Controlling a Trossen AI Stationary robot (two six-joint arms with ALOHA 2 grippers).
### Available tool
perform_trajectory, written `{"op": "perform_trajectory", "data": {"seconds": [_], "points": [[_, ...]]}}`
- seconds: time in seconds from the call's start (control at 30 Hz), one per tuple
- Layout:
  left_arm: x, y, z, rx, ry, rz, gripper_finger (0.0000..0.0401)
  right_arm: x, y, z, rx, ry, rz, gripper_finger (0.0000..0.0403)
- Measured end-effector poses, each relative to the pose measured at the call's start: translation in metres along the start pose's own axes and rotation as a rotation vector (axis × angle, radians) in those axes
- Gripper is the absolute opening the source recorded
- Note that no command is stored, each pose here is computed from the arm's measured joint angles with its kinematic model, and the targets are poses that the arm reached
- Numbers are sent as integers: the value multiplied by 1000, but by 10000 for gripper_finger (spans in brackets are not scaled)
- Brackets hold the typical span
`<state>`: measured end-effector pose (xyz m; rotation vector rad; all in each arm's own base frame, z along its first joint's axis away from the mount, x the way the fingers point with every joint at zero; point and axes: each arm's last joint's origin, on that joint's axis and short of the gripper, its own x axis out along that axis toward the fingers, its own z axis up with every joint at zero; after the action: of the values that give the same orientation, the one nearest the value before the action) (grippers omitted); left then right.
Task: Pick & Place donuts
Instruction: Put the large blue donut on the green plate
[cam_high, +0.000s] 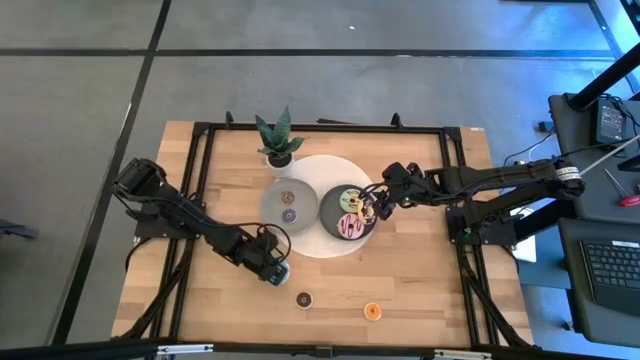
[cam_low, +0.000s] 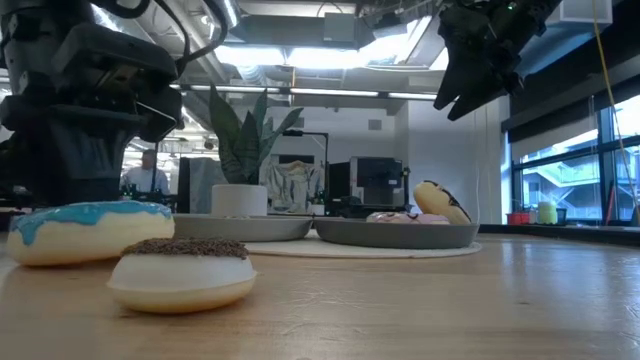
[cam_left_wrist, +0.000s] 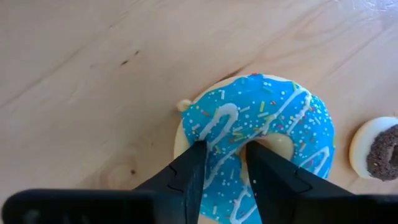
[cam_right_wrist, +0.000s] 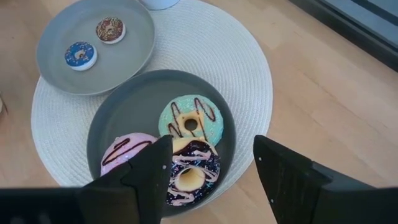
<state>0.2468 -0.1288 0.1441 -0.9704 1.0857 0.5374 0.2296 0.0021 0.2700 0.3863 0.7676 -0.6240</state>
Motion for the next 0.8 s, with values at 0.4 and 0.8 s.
{"op": "perform_trajectory", "data": {"seconds": [0.4, 0.8], "points": [[-1, -3, 12, 1, 24, -5, 25, 0, 0, 0, -26, 0, -1, 225], [-51, -61, 87, 289, -239, -186, 6, 0, 0, 0, -29, 0, -2, 225]]}}
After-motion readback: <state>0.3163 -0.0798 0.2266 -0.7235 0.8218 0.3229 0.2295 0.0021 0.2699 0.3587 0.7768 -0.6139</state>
